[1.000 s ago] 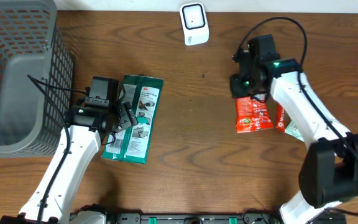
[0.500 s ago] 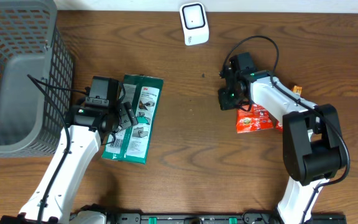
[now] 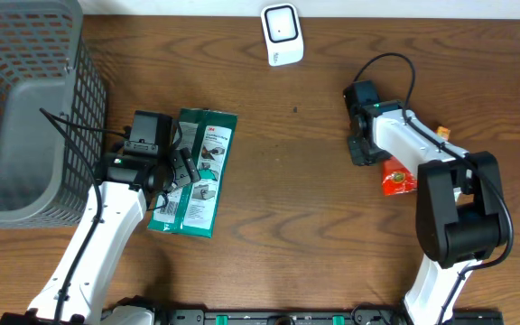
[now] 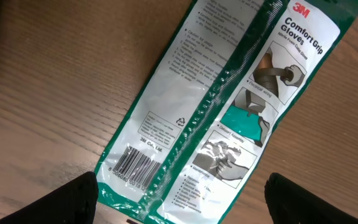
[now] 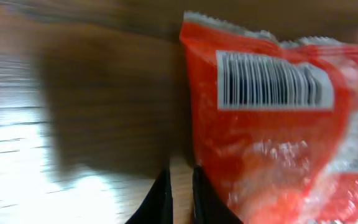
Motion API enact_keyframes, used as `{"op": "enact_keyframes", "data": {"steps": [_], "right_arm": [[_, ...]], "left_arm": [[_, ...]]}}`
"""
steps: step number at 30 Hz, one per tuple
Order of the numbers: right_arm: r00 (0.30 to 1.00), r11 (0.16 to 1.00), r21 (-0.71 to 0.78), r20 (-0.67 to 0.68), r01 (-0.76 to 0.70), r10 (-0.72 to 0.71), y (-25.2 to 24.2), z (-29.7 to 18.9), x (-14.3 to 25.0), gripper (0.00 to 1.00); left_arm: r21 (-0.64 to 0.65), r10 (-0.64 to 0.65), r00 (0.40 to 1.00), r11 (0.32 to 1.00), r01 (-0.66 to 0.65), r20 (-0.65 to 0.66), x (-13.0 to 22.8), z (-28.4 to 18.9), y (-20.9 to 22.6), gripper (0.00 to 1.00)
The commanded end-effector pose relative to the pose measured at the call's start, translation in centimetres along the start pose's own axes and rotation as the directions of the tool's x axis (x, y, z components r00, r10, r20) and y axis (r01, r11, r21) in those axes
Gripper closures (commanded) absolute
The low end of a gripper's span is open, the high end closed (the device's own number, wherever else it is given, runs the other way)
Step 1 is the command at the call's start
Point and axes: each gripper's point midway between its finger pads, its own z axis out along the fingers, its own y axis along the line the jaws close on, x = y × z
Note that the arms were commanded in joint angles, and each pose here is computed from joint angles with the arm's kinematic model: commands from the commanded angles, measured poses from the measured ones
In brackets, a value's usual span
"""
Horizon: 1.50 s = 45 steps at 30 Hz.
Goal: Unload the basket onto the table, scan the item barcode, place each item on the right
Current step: 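Carry the snack bag right and lower it beside the wipes pack, then release the snack bag and move the right gripper left to the gloves pack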
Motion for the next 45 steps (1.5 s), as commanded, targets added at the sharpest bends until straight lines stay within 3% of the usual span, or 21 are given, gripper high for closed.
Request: {"op": "enact_keyframes", "data": {"steps": [1,5,9,12,20,28,36,37,39,42,45], "right_arm": [[1.0,0.994,0.105,-0.019,-0.012,0.015,-2.2,0.6,0.5,0.91],[0.998,0.995,0.082,-0.016,-0.064,0.065,-1.7,0.7,0.5,0.87],[0.997,0.982,-0.171,-0.011,-0.077,0.076,3.1,0.3,-0.2,0.73],[0.997,0.931,-0.359,0.0,-0.07,0.075,6.6,-0.7,-0.9,0.68],[0.998,0.801,-0.599,0.029,-0.024,0.051,11.7,-3.5,-1.7,0.59],[0.997,0.706,-0.707,0.074,0.048,0.006,15.5,-6.0,-1.8,0.54],[0.992,0.693,-0.711,0.12,0.118,-0.047,18.0,-7.2,-1.3,0.5],[0.991,0.691,-0.712,0.125,0.125,-0.051,18.2,-7.3,-1.3,0.5],[0.989,0.688,-0.713,0.136,0.139,-0.058,18.7,-7.5,-1.3,0.5],[0.986,0.683,-0.714,0.151,0.156,-0.067,19.2,-7.8,-1.3,0.5],[0.985,0.681,-0.714,0.158,0.165,-0.073,19.6,-8.0,-1.2,0.5]], "left_arm": [[-0.012,0.009,1.0,1.0,-0.009,0.007,-0.4,-0.1,0.2,0.14],[-0.012,0.009,1.0,1.0,-0.009,0.007,-0.4,-0.1,0.2,0.14],[-0.012,0.009,1.0,1.0,-0.009,0.007,-0.4,-0.1,0.2,0.14],[-0.012,0.009,1.0,1.0,-0.009,0.007,-0.4,-0.1,0.2,0.14],[-0.012,0.009,1.0,1.0,-0.009,0.007,-0.4,-0.1,0.2,0.14],[-0.012,0.009,1.0,1.0,-0.009,0.007,-0.4,-0.1,0.2,0.14],[-0.003,0.009,1.0,1.0,-0.009,0.023,-0.7,-0.1,0.0,0.14],[-0.003,0.008,1.0,1.0,-0.008,0.023,-0.7,0.1,0.0,0.18],[-0.004,0.008,1.0,1.0,-0.008,0.019,-0.5,0.4,0.0,0.53],[-0.011,0.014,1.0,1.0,-0.014,0.01,-0.1,1.1,0.3,0.92],[-0.011,0.071,0.997,0.997,-0.071,0.029,-0.4,1.7,0.2,0.92]]}}
